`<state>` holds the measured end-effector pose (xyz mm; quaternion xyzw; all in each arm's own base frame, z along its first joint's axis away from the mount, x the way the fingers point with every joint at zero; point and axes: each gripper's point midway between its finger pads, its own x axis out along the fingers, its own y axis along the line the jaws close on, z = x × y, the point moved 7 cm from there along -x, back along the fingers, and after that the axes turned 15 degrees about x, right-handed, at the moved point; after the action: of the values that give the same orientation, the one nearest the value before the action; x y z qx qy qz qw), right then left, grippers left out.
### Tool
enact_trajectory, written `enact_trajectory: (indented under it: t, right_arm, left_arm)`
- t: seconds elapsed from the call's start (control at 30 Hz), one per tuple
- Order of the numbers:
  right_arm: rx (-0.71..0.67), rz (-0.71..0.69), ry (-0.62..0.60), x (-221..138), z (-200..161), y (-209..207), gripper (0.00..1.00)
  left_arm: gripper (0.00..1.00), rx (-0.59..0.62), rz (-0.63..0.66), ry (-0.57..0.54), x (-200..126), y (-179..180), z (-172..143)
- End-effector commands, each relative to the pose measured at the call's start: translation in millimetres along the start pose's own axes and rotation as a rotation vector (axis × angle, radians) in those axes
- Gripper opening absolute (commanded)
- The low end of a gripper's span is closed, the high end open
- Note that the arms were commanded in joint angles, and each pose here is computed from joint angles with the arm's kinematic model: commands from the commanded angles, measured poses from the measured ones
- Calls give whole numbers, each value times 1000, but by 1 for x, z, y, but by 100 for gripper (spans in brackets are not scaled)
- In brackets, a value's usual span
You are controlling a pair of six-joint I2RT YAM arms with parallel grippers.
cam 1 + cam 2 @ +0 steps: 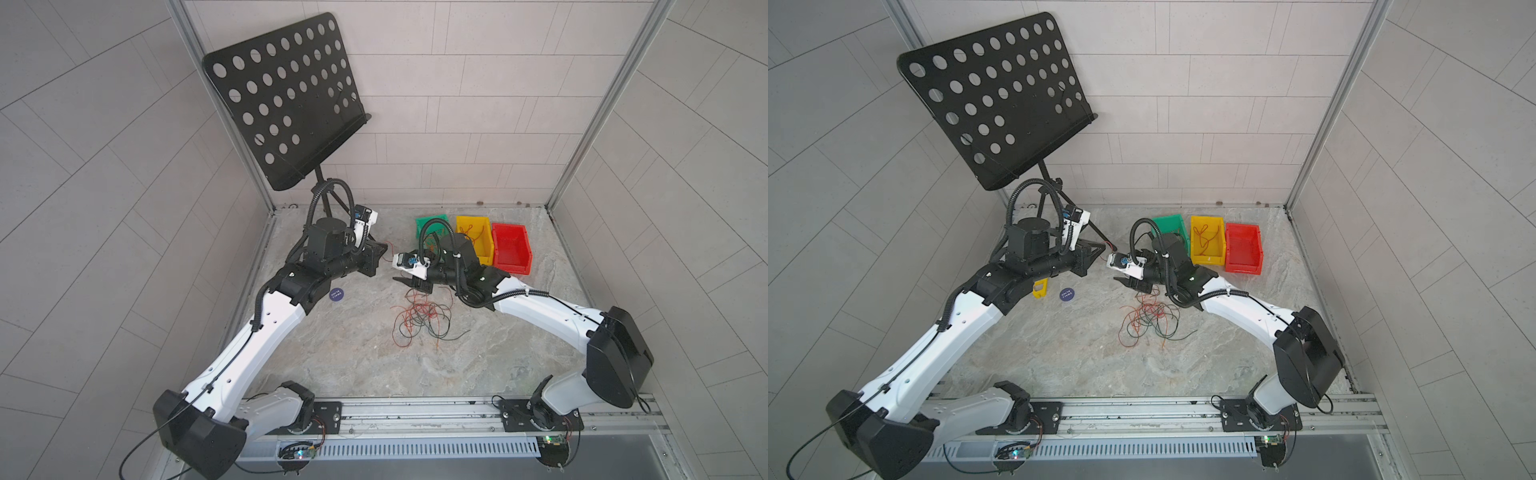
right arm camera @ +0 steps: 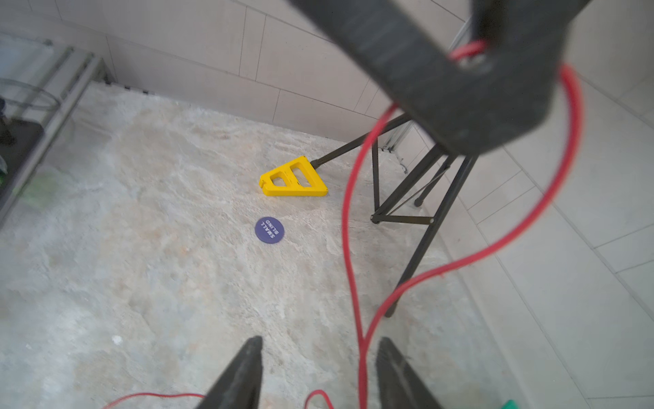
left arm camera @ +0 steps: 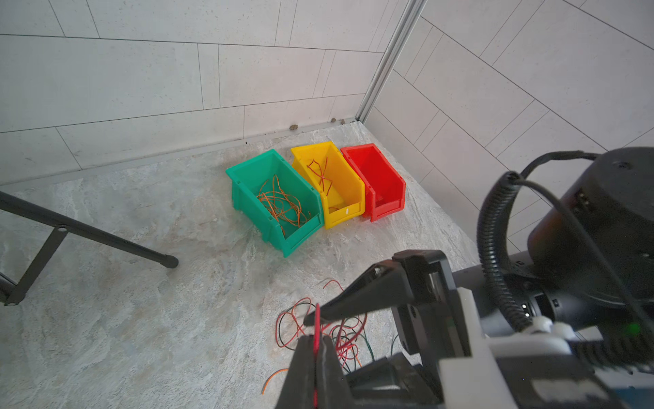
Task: Untangle and sort cables by color
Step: Untie the cable.
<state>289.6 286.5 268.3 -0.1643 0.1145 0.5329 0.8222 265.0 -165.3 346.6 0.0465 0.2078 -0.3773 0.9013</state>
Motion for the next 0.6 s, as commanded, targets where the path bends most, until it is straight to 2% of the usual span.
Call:
enact_trajectory:
  t: [0.0, 0.07, 0.1, 0.17, 0.4, 0.5, 0.57]
  right_arm:
    - [15, -1, -2, -2, 3, 1, 22]
    - [19, -21, 15, -6, 4, 0, 3]
    - [30, -37, 26, -9, 4, -1, 0]
    - [39, -50, 23, -17, 9, -3, 0]
    - [72, -161, -55, -69, 56, -18, 0]
    - [112, -240, -90, -97, 88, -34, 0]
    - [138, -286, -128, -115, 109, -43, 0]
  left_arm:
    - [0, 18, -7, -47, -5, -2, 7]
    - [0, 21, -7, -51, -6, -2, 8]
    - [0, 23, -6, -52, -7, -2, 8]
    - [8, 27, 2, -65, -11, -3, 10]
    - [66, 41, 48, -213, -38, -8, 13]
    - [79, 43, 83, -289, -51, -9, 6]
    - [83, 43, 92, -323, -52, -9, -4]
